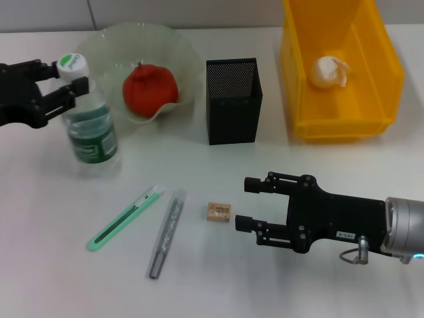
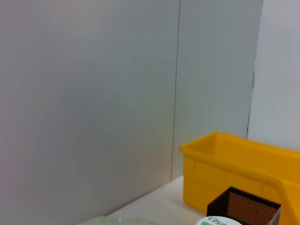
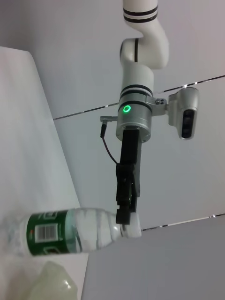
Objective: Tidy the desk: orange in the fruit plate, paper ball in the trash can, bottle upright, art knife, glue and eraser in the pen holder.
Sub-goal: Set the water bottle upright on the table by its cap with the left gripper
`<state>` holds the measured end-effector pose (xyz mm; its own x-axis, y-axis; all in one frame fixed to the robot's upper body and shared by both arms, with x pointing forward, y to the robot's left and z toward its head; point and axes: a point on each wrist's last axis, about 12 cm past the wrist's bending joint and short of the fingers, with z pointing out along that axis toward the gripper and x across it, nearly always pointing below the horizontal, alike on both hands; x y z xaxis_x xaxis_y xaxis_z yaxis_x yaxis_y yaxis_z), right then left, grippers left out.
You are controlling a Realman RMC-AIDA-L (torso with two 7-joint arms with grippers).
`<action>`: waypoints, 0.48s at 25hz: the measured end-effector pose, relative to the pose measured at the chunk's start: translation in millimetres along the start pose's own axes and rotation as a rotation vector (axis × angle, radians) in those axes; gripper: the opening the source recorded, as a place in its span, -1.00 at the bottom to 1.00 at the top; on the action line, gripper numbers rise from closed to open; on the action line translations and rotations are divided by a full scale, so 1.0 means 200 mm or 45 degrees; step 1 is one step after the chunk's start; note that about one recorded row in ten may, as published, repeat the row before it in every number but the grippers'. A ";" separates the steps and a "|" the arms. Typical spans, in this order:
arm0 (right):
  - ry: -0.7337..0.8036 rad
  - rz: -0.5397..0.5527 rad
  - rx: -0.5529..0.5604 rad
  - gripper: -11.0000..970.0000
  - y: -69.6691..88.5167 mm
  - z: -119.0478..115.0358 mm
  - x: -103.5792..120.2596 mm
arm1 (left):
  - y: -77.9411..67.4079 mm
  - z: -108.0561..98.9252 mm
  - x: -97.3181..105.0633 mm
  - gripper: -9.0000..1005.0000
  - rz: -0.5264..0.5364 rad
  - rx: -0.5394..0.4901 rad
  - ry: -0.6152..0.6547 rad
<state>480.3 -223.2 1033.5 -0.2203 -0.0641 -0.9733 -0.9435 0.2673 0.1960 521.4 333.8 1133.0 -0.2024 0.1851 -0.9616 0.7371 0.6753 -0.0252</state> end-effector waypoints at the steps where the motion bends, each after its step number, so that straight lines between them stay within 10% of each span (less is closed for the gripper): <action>1: 0.000 0.000 0.000 0.41 0.00 0.00 0.00 | 0.00 -0.01 0.01 -0.08 -0.007 0.001 -0.015; 12: 0.001 0.000 -0.010 0.42 0.00 0.00 0.00 | 0.01 -0.07 0.05 -0.06 -0.056 -0.005 -0.077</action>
<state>479.7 -222.0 1033.5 -0.2202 -0.0648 -0.9733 -0.9454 0.2598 0.1966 512.0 346.4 1126.3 -0.1951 0.1122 -0.9743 0.7260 0.6844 -0.0666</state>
